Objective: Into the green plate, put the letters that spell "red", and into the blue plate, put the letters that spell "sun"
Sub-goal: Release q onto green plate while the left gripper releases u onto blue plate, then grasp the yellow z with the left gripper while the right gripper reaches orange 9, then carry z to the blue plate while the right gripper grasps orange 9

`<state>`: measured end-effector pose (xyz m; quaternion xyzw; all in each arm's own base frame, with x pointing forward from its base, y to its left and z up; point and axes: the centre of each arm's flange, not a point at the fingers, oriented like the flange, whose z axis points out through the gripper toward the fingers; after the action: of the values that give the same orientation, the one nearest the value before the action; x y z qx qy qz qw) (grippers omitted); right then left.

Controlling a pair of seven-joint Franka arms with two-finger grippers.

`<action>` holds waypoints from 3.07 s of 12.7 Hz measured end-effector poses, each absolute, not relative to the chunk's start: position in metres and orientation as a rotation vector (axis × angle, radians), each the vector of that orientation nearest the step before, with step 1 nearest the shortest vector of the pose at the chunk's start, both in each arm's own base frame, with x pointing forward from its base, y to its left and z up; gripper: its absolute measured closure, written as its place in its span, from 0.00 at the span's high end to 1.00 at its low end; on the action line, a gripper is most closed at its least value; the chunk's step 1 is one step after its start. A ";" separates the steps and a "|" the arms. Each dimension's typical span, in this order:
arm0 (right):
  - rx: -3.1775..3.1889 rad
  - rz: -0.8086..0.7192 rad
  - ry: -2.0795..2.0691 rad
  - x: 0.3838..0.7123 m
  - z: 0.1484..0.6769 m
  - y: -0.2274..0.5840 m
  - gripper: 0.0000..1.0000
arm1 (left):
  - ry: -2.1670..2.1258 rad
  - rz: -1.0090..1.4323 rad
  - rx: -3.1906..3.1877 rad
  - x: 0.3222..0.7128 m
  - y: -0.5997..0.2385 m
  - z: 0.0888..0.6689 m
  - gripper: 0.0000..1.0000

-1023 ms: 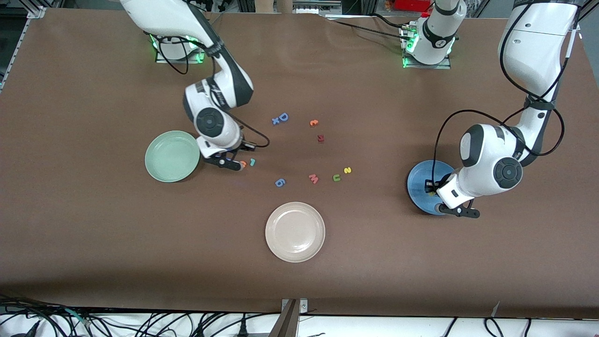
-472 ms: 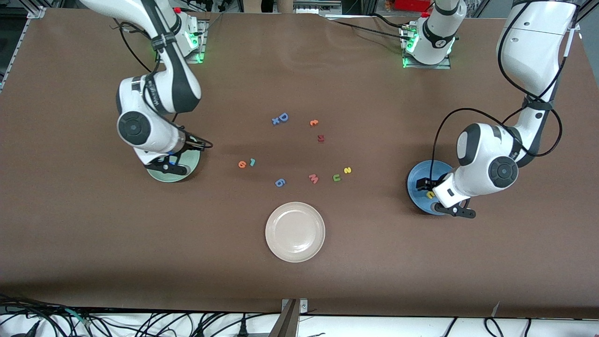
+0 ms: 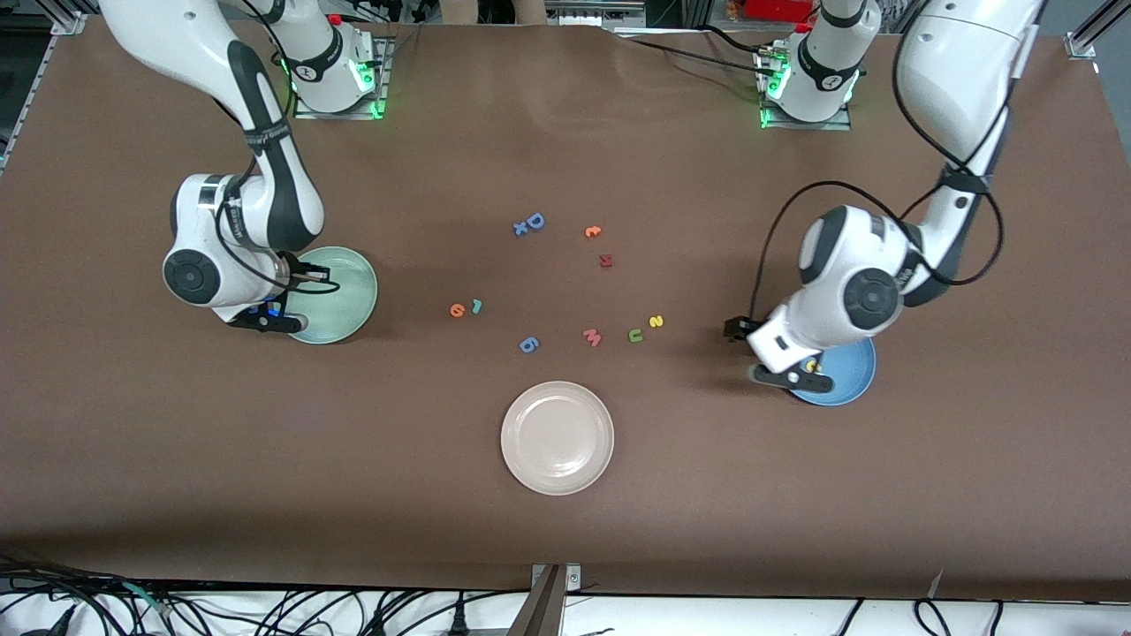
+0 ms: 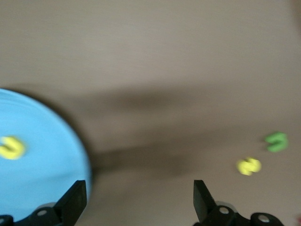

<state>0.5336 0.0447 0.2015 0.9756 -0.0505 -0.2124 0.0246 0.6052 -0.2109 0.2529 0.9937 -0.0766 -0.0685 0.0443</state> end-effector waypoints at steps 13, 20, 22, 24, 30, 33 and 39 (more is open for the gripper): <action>3.087 -0.625 -0.118 0.544 0.195 0.058 0.73 | -0.307 -0.036 3.045 0.510 -0.329 0.198 0.98; 3.188 -0.479 -0.254 0.557 0.242 0.181 0.72 | -0.339 0.045 3.026 0.513 -0.330 0.175 0.76; 3.191 -0.411 -0.320 0.553 0.242 0.212 0.72 | -0.374 0.071 3.033 0.516 -0.330 0.177 0.68; 3.187 -0.336 -0.391 0.550 0.238 0.235 0.73 | -0.377 0.076 3.033 0.517 -0.330 0.177 0.48; 3.154 -0.152 -0.627 0.540 0.210 0.286 0.73 | -0.374 0.084 3.026 0.518 -0.331 0.173 0.43; 3.143 -0.085 -0.720 0.537 0.200 0.300 0.72 | -0.362 0.095 3.024 0.520 -0.329 0.174 0.27; 3.118 -0.078 -0.731 0.536 0.177 0.295 0.72 | -0.329 0.068 3.066 0.542 -0.310 0.197 0.27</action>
<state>0.5364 0.2949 0.1768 0.9728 -0.2282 -0.0245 -0.0308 0.5421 -0.3105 0.1971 0.9936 -0.1066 0.0220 0.0286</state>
